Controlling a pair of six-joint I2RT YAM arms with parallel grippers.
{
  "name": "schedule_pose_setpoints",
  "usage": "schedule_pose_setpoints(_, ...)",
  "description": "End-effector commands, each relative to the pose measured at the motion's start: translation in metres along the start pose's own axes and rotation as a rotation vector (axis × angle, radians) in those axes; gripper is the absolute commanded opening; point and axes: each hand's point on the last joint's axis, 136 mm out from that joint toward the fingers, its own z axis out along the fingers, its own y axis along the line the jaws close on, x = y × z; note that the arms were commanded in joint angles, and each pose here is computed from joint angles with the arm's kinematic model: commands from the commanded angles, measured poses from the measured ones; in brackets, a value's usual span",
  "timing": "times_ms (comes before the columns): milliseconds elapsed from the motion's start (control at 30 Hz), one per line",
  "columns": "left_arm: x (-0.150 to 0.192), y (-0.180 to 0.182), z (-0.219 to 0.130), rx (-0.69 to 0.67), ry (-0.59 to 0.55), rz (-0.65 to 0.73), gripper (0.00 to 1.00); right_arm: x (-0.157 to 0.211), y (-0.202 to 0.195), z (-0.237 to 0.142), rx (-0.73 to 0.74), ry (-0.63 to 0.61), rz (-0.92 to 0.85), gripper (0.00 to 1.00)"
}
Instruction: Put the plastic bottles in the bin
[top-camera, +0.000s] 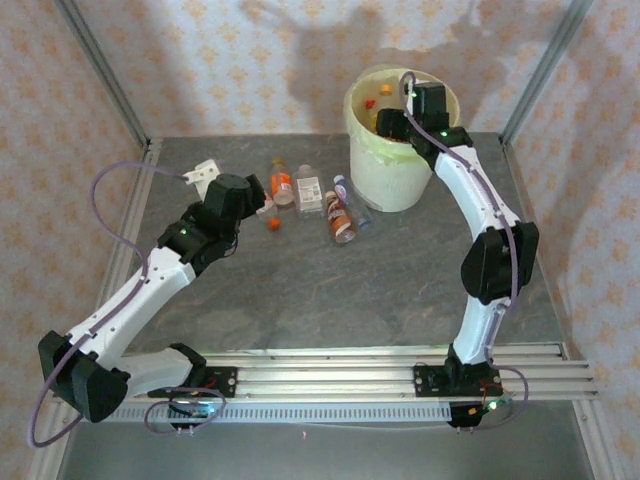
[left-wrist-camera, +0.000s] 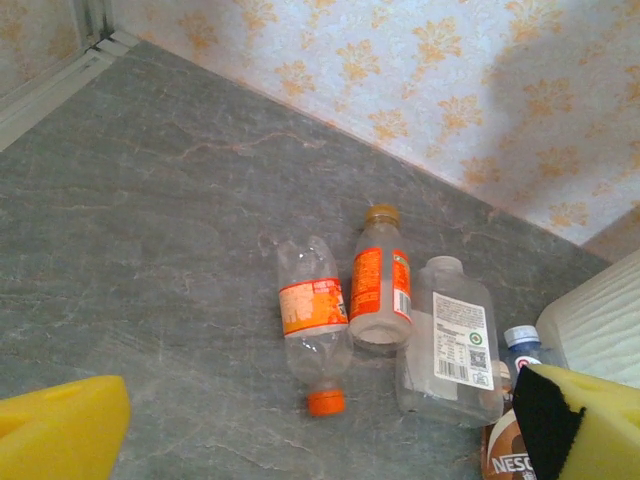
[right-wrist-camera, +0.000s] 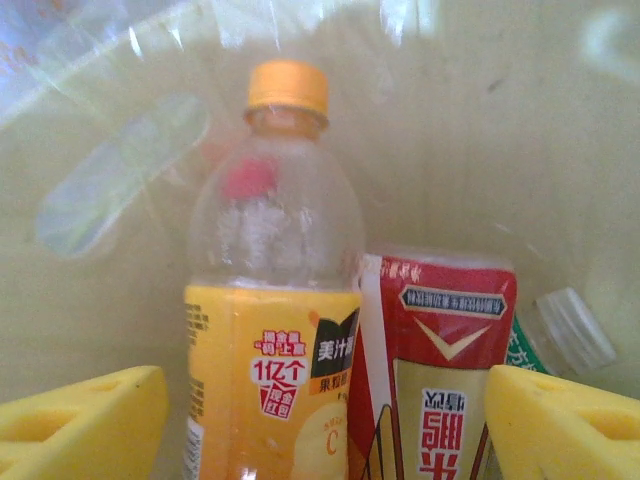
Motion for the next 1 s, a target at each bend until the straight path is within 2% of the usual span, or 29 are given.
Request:
schedule_pose_setpoints(0,-0.001,-0.003,0.006,-0.012,0.021,-0.004,1.00,-0.034,-0.002,-0.032,0.024,-0.114,0.008,0.84)
schedule_pose_setpoints(300,0.009,-0.005,0.016,-0.018,0.059,-0.017,1.00,-0.062,0.004,-0.071,-0.004,-0.197,0.022,0.88)
schedule_pose_setpoints(467,0.016,0.003,0.021,-0.043,0.070,-0.047,1.00,-0.065,0.025,-0.105,-0.132,-0.229,0.035,0.91)
schedule_pose_setpoints(600,0.021,0.008,0.026,-0.061,0.075,-0.090,1.00,-0.044,0.051,-0.132,-0.263,-0.229,0.046,0.92)
schedule_pose_setpoints(767,0.027,0.008,0.032,-0.068,0.085,-0.130,1.00,0.013,0.092,-0.151,-0.394,-0.166,-0.047,0.95)
schedule_pose_setpoints(867,0.030,0.008,0.035,-0.070,0.092,-0.143,1.00,0.055,0.111,-0.147,-0.407,-0.095,-0.071,0.96)
schedule_pose_setpoints(967,0.032,0.007,0.038,-0.073,0.098,-0.161,1.00,0.095,0.126,-0.129,-0.415,0.005,-0.008,0.96)
